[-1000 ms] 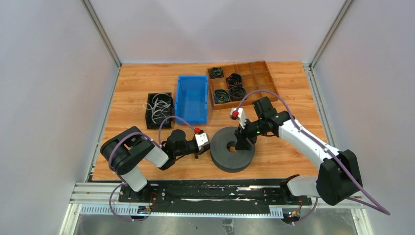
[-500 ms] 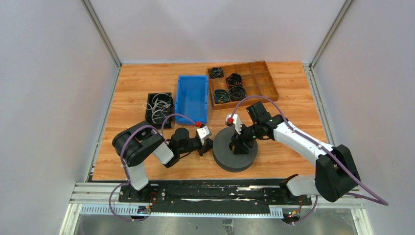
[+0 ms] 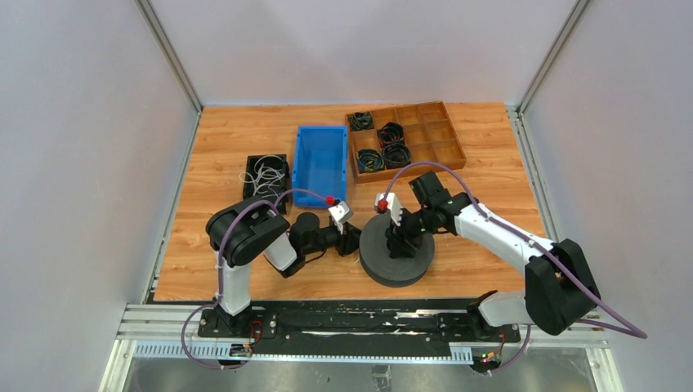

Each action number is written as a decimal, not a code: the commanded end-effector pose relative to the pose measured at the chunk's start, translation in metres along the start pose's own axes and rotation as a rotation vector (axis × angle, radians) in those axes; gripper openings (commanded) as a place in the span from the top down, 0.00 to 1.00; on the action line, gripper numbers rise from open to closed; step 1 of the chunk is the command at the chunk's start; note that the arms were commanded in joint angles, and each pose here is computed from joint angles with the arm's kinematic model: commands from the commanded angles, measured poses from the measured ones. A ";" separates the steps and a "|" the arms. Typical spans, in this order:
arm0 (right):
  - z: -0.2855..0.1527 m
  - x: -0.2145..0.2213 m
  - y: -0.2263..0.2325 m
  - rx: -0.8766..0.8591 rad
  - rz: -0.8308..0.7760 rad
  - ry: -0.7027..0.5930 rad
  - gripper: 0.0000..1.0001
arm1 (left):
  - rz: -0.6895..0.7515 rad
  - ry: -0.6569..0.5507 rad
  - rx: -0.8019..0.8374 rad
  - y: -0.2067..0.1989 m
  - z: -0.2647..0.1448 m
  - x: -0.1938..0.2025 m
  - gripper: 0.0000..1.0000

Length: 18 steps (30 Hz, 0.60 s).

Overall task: Wrap the cables
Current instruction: Adjust the cable on the cable reel.

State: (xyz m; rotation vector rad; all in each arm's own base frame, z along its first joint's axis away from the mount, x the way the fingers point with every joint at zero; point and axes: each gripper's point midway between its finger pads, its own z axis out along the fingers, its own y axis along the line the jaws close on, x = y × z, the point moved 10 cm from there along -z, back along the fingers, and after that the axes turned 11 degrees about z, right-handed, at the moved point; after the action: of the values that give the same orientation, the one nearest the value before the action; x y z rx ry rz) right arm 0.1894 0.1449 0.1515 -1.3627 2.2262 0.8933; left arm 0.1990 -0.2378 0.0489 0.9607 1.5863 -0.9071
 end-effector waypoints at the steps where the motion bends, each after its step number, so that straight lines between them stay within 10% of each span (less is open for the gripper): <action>1: 0.004 0.006 0.002 0.006 -0.033 0.041 0.44 | 0.003 -0.048 -0.058 0.004 0.005 -0.008 0.63; 18: -0.007 -0.002 0.006 0.042 -0.062 0.012 0.40 | -0.003 0.017 -0.104 0.010 0.007 -0.006 0.34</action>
State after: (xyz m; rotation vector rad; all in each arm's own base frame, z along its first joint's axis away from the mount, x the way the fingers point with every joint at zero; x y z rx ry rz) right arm 0.1882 0.1439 0.1558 -1.3760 2.2081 0.8585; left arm 0.2099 -0.2414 0.0492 0.8922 1.6394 -0.8487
